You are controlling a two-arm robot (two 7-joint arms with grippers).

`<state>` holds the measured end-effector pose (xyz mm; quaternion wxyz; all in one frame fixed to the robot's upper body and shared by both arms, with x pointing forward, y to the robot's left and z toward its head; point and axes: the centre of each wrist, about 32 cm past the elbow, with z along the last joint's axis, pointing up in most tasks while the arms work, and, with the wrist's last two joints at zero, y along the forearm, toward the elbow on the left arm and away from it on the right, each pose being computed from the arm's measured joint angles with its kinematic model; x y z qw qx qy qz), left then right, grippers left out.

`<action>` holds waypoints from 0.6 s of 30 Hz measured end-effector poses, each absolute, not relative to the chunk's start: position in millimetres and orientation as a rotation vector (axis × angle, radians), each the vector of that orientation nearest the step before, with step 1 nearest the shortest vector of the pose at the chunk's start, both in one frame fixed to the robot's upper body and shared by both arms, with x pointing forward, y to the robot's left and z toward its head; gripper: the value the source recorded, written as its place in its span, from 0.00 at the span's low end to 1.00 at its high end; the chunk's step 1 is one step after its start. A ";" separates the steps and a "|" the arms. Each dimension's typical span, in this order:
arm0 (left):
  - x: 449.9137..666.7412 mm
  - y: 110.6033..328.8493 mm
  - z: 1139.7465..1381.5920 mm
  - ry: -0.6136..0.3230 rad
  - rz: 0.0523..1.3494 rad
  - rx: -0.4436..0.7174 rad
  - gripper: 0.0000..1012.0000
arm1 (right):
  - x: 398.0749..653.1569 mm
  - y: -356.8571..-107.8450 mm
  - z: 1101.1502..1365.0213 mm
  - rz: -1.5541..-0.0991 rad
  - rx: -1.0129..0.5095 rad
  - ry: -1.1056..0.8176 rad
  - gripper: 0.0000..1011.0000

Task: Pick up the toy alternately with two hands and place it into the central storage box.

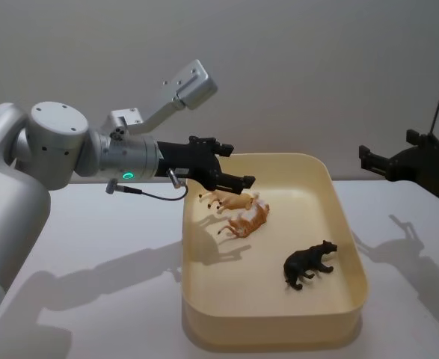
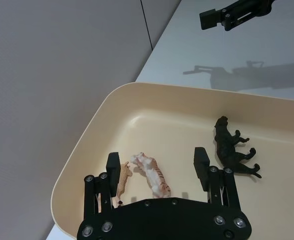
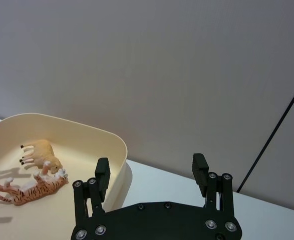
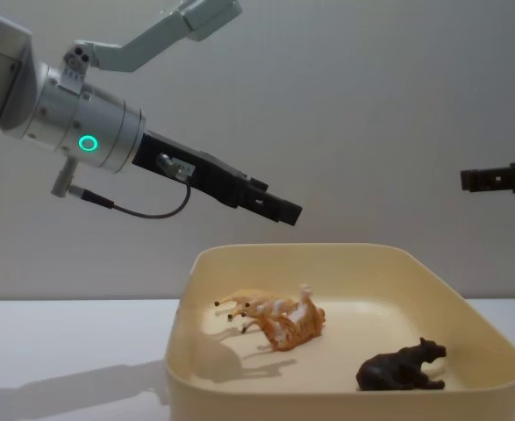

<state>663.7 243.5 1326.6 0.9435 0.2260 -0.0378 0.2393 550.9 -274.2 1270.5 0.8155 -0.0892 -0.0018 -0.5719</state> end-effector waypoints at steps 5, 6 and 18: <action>663.3 244.1 1325.6 -0.078 0.491 0.444 0.98 | 550.9 -274.2 1270.5 -1.220 -0.190 -0.004 0.99; 662.6 244.8 1324.5 -0.078 0.494 0.435 0.99 | 550.9 -274.2 1270.5 -1.220 -0.190 -0.004 0.99; 654.8 251.3 1315.1 -0.077 0.529 0.326 0.99 | 550.9 -274.2 1270.6 -1.220 -0.190 -0.004 0.99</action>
